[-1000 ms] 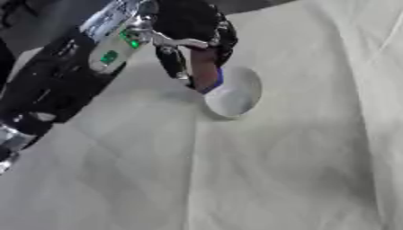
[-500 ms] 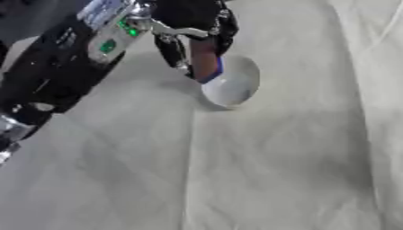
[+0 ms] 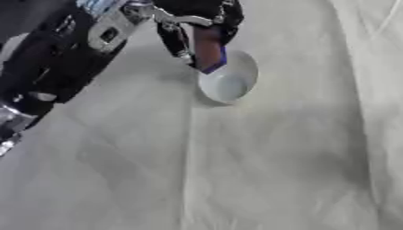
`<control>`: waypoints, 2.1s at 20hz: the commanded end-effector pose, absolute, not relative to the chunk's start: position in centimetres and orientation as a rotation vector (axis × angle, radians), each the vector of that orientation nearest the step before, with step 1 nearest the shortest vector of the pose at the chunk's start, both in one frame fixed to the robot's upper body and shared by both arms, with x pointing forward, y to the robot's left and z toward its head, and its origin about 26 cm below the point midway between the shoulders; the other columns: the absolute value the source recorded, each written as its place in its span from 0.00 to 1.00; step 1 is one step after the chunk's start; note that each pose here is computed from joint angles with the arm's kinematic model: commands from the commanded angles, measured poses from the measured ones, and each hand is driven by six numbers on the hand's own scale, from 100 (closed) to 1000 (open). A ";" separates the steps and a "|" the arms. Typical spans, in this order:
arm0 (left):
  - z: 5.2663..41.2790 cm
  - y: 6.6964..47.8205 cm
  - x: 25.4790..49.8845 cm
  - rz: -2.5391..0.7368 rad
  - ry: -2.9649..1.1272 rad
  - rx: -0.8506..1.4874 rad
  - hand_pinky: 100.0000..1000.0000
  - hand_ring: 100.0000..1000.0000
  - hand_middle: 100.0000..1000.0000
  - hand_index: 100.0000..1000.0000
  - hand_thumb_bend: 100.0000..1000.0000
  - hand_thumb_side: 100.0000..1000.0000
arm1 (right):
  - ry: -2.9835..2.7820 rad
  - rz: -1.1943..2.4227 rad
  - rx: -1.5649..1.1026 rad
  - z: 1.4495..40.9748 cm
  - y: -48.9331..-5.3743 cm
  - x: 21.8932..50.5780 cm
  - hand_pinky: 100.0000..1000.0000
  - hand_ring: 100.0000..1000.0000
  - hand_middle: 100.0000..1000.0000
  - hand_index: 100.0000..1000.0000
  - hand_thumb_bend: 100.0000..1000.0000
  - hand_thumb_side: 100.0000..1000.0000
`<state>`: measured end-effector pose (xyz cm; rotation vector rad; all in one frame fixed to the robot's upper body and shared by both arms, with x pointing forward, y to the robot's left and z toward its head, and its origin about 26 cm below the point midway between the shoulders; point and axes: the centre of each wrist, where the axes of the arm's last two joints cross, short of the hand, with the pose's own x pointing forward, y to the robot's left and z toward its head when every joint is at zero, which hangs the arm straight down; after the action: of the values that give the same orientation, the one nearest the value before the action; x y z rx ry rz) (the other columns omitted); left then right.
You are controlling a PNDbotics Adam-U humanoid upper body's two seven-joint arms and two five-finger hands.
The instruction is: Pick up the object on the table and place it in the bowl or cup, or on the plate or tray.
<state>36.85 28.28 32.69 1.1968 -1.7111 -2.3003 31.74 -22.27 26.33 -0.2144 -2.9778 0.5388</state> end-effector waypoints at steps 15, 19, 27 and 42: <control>35.4 28.5 36.0 -2.248 -1.911 1.376 0.94 0.99 1.00 1.00 0.68 0.56 | -2.988 0.541 -0.193 26.5 -22.3 31.5 0.07 0.24 0.40 0.68 0.00 0.55; 35.2 28.7 36.1 -2.242 -1.911 1.408 0.93 0.98 1.00 1.00 0.67 0.56 | -2.983 0.541 -0.196 26.4 -22.4 31.5 0.07 0.24 0.40 0.68 0.00 0.55; 34.9 27.8 32.6 -2.153 -2.219 1.307 0.74 0.87 0.91 0.99 0.07 0.28 | -2.931 0.566 -0.264 25.9 -23.6 31.4 0.06 0.23 0.39 0.68 0.00 0.55; 31.3 30.2 35.4 -0.743 -2.383 -0.024 0.54 0.71 0.73 0.86 0.00 0.79 | -2.788 0.678 -0.346 24.6 -24.3 31.2 0.05 0.22 0.39 0.68 0.00 0.53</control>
<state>35.05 29.02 30.30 0.0010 -2.4013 -0.8358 31.41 -24.49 24.12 -0.3389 -2.7757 0.6595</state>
